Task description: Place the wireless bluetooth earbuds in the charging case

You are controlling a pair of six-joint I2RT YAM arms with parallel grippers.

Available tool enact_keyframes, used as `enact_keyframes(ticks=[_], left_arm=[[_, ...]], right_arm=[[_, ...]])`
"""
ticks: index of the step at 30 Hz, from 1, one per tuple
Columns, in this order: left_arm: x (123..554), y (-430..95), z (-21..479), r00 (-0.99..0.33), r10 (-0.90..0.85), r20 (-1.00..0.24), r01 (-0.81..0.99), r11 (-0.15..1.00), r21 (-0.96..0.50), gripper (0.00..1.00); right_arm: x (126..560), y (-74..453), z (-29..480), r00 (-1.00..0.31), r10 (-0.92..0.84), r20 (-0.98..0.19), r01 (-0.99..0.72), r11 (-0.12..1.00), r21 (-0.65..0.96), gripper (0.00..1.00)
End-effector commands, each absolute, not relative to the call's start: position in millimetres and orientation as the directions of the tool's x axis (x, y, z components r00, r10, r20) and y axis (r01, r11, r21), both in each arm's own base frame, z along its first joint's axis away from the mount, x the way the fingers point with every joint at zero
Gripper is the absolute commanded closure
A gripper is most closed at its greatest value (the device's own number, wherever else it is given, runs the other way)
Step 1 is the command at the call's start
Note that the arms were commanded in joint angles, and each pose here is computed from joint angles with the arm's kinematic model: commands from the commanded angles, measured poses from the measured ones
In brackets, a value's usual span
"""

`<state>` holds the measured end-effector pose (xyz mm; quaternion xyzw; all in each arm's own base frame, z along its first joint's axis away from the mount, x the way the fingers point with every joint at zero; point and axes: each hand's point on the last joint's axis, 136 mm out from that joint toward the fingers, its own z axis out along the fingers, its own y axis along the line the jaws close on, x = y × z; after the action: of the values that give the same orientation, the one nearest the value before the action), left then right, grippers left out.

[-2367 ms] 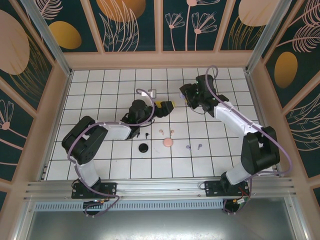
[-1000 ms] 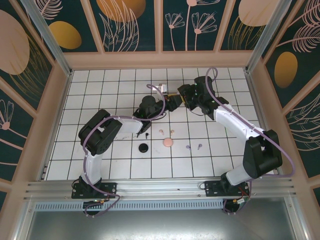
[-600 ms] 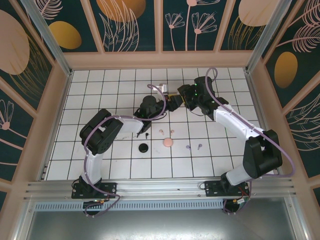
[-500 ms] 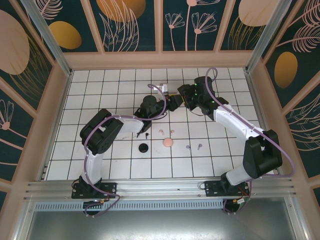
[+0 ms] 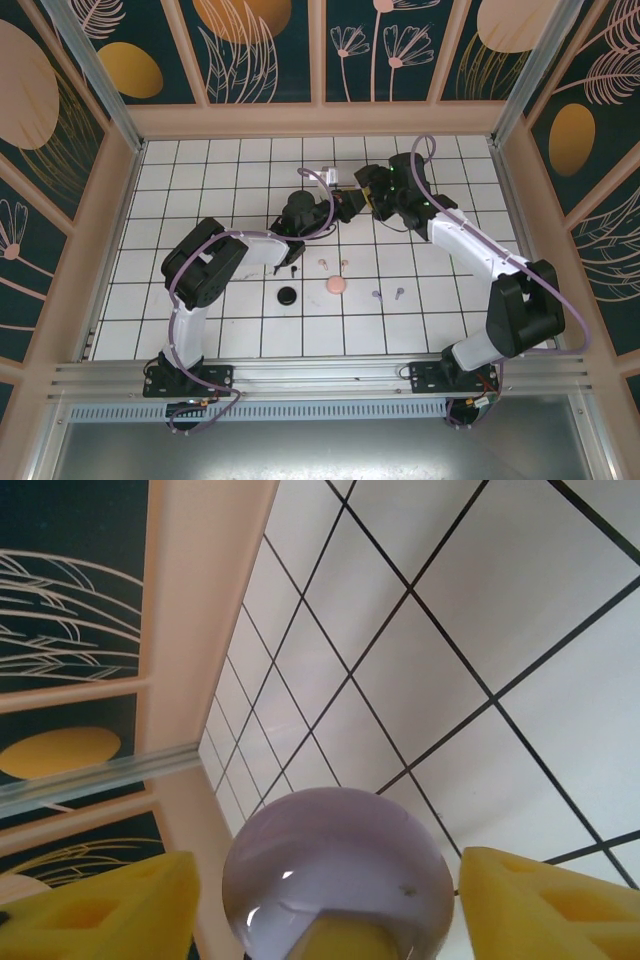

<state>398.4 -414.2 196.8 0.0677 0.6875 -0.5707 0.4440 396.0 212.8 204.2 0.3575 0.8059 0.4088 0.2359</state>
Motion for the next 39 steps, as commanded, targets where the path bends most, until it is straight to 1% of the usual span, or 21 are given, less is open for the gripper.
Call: enact_keyframes(ticks=[1,5,7,10,12,16,18,21,25,30,33,39], left_arm=[[400.4,-414.6,215.0,-0.589,-0.438,-0.679,0.611,0.308,-0.729,0.93],[397.9,-410.6,218.9,-0.599,-0.416,-0.684,0.615,0.307,-0.726,0.98],[394.2,-407.2,222.4,-0.612,-0.394,-0.686,0.629,0.282,-0.724,1.00],[386.2,-401.1,228.7,-0.642,-0.339,-0.688,0.659,0.216,-0.721,1.00],[378.2,-397.1,234.9,-0.663,-0.291,-0.690,0.678,0.157,-0.718,1.00],[360.1,-392.9,244.0,-0.689,-0.203,-0.695,0.702,0.052,-0.711,1.00],[350.2,-392.0,247.2,-0.692,-0.158,-0.704,0.711,0.019,-0.703,1.00],[337.4,-391.3,250.6,-0.688,-0.101,-0.719,0.723,-0.005,-0.691,1.00],[328.0,-388.3,256.3,-0.672,-0.071,-0.737,0.739,-0.005,-0.674,1.00],[321.6,-385.0,267.1,-0.659,-0.071,-0.749,0.752,-0.014,-0.659,1.00],[320.6,-383.5,270.3,-0.652,-0.075,-0.754,0.757,-0.012,-0.653,1.00],[320.1,-383.3,274.0,-0.648,-0.079,-0.758,0.761,-0.014,-0.649,1.00]], right_arm=[[397.9,197.5,245.6,-0.607,0.783,-0.137,0.313,0.394,0.864,0.25],[388.5,169.4,258.3,-0.580,0.789,-0.204,0.279,0.427,0.860,0.24],[383.7,154.8,257.9,-0.576,0.780,-0.246,0.248,0.453,0.856,0.24],[378.7,136.5,255.1,-0.586,0.744,-0.321,0.164,0.496,0.852,0.23],[376.2,128.4,252.1,-0.600,0.696,-0.394,0.095,0.551,0.829,0.23],[370.6,134.8,260.0,-0.612,0.561,-0.557,-0.103,0.642,0.760,0.23],[365.6,143.2,266.1,-0.613,0.497,-0.615,-0.205,0.652,0.730,0.24],[359.2,150.9,271.6,-0.610,0.434,-0.663,-0.295,0.653,0.698,0.24],[349.2,159.4,276.8,-0.614,0.400,-0.681,-0.365,0.621,0.693,0.25],[342.3,159.2,271.8,-0.633,0.444,-0.635,-0.331,0.587,0.739,0.28],[335.0,163.1,274.0,-0.634,0.478,-0.608,-0.331,0.542,0.772,0.28],[322.6,184.0,284.6,-0.641,0.451,-0.622,-0.386,0.511,0.768,0.29]])
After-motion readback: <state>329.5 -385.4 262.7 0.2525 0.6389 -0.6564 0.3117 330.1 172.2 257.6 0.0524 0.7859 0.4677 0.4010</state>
